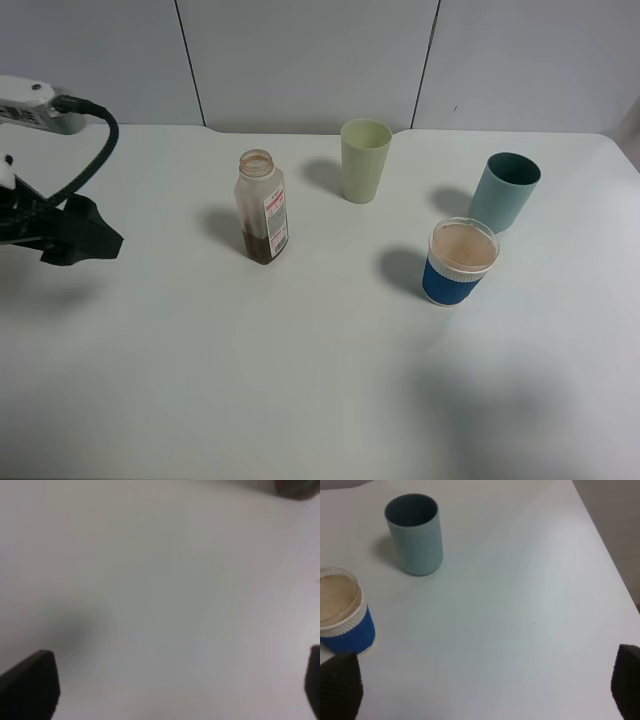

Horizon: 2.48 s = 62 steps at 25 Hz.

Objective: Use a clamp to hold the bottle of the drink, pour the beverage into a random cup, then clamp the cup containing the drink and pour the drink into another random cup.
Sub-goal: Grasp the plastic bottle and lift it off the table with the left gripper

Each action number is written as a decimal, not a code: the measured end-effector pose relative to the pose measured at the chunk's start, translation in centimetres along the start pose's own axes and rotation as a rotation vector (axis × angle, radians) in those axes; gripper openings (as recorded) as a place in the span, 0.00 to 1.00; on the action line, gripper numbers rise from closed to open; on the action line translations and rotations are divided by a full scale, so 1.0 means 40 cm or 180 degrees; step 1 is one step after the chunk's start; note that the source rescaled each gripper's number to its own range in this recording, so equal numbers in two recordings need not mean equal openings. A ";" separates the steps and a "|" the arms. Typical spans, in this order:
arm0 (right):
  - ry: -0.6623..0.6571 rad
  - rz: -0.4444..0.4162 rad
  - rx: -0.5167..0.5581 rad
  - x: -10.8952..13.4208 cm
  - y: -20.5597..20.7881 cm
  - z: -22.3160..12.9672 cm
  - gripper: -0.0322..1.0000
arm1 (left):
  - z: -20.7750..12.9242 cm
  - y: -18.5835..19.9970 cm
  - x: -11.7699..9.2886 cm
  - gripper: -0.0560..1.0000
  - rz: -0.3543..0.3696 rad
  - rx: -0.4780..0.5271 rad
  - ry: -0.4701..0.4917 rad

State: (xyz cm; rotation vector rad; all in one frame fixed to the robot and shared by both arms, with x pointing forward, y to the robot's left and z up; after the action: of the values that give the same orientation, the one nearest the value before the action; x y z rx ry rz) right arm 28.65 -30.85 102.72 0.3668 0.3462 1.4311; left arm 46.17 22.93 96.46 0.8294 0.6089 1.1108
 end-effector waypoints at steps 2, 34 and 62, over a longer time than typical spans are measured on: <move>0.0000 0.0000 0.0000 0.000 0.000 0.000 1.00 | -0.009 -0.027 -0.015 0.99 -0.0038 -0.0009 -0.0029; 0.0000 0.0000 0.0000 0.000 0.000 0.000 1.00 | -0.004 -0.348 -0.193 0.97 -0.0453 -0.1152 -0.0311; 0.0000 0.0000 0.0000 0.000 0.000 0.000 1.00 | 0.101 -0.427 -0.234 0.97 -0.0601 -0.2022 -0.0370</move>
State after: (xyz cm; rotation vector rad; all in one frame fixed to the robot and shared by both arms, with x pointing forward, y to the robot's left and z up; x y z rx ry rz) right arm 28.65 -30.85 102.72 0.3668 0.3462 1.4311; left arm 55.12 9.45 84.85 0.2759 0.2032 0.9905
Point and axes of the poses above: a point on each arm's last joint axis where the gripper is mounted, y pointing back along that axis away from the gripper, x along the wrist's bending axis when the last joint is at zero, z = x × y, the point moved 6 cm from there along -y, pointing out along that axis toward the gripper, and after that the axes turned 2 degrees about -y, right-handed, at the moved point
